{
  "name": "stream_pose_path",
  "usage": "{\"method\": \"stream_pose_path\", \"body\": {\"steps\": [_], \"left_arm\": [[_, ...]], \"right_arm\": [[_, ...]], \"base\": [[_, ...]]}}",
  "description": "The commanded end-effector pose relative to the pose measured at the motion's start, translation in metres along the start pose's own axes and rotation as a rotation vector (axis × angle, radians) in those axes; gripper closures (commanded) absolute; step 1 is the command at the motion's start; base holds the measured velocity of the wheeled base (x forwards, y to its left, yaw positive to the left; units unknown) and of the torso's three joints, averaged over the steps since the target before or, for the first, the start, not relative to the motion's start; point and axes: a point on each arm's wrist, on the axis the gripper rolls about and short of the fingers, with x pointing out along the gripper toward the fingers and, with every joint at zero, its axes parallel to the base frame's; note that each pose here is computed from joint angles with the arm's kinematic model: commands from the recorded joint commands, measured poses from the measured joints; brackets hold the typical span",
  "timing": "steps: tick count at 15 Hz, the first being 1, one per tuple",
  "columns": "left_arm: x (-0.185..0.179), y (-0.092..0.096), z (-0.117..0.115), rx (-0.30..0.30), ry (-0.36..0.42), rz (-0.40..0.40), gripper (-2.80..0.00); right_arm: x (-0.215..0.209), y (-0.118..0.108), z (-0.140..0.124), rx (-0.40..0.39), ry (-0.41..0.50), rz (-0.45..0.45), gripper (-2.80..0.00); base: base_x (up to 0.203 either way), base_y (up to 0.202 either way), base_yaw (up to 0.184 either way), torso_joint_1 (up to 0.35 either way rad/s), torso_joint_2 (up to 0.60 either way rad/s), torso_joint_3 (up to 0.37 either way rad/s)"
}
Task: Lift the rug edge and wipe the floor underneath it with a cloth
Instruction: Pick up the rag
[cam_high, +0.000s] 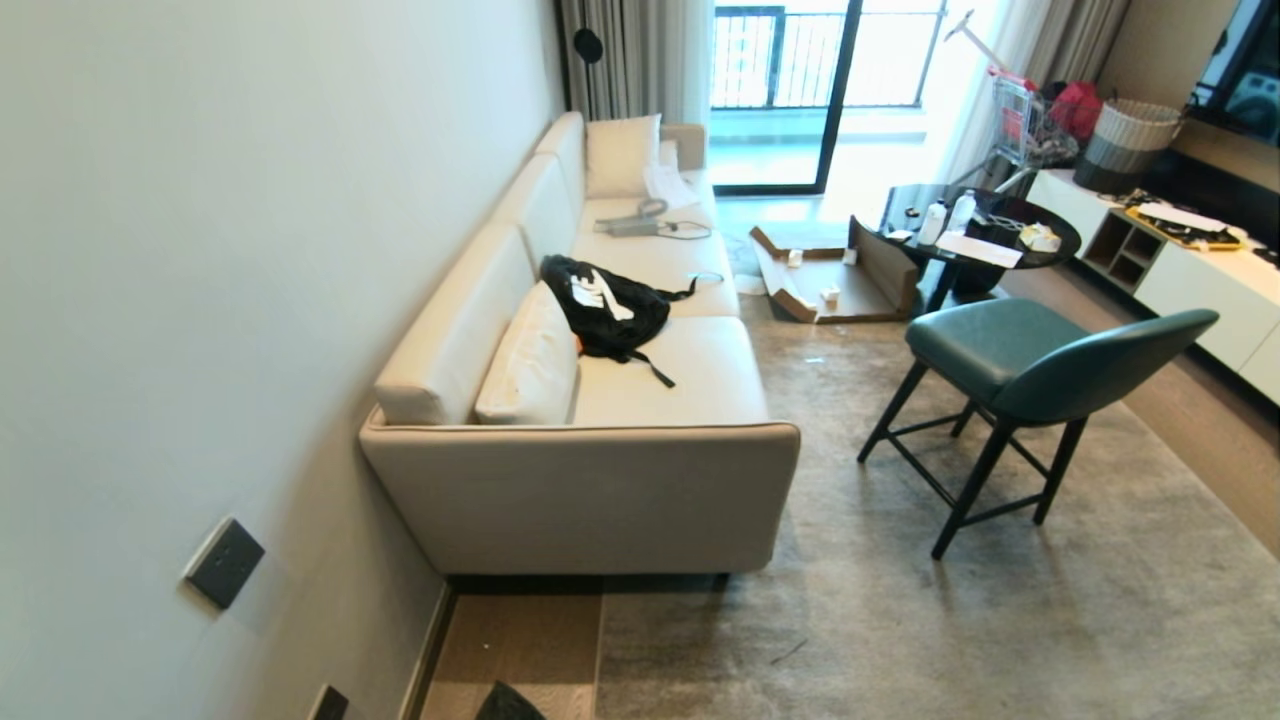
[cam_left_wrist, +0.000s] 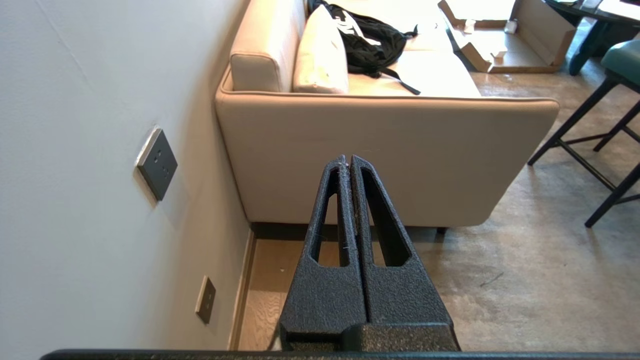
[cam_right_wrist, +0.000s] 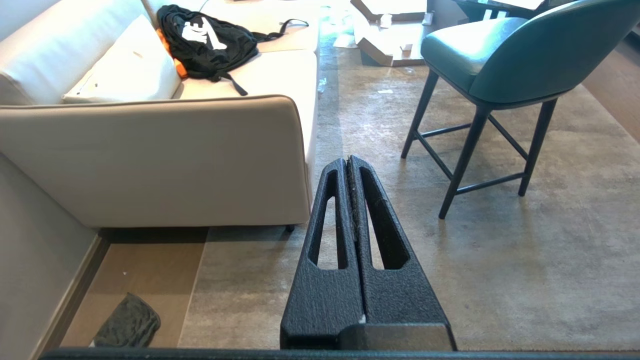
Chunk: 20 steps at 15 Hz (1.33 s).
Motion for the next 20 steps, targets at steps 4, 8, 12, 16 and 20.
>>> {"method": "stream_pose_path", "body": {"steps": [4, 8, 12, 16, 20], "left_arm": [[0.0, 0.0, 0.0, -0.001, -0.001, 0.0, 0.0], [0.0, 0.0, 0.0, -0.001, -0.001, 0.0, 0.0], [0.0, 0.0, 0.0, -0.001, -0.001, 0.0, 0.0], [0.0, 0.0, 0.0, -0.001, -0.001, 0.0, 0.0], [0.0, 0.0, 0.0, -0.001, -0.001, 0.0, 0.0]], "right_arm": [[0.0, 0.0, 0.0, 0.0, 0.0, 0.0, 0.0], [0.0, 0.0, 0.0, 0.0, 0.0, 0.0, 0.0], [0.0, 0.0, 0.0, 0.0, 0.0, 0.0, 0.0], [0.0, 0.0, 0.0, 0.0, 0.0, 0.0, 0.0], [0.0, 0.0, 0.0, 0.0, 0.0, 0.0, 0.0]], "base": [[0.0, 0.0, 0.0, 0.0, 0.0, 0.0], [0.0, 0.0, 0.0, -0.026, 0.05, 0.035], [0.0, 0.0, 0.0, -0.129, 0.32, 0.177], [0.0, 0.0, 0.0, -0.128, 0.31, 0.176], [0.0, 0.0, 0.0, -0.134, 0.34, 0.2]]}}
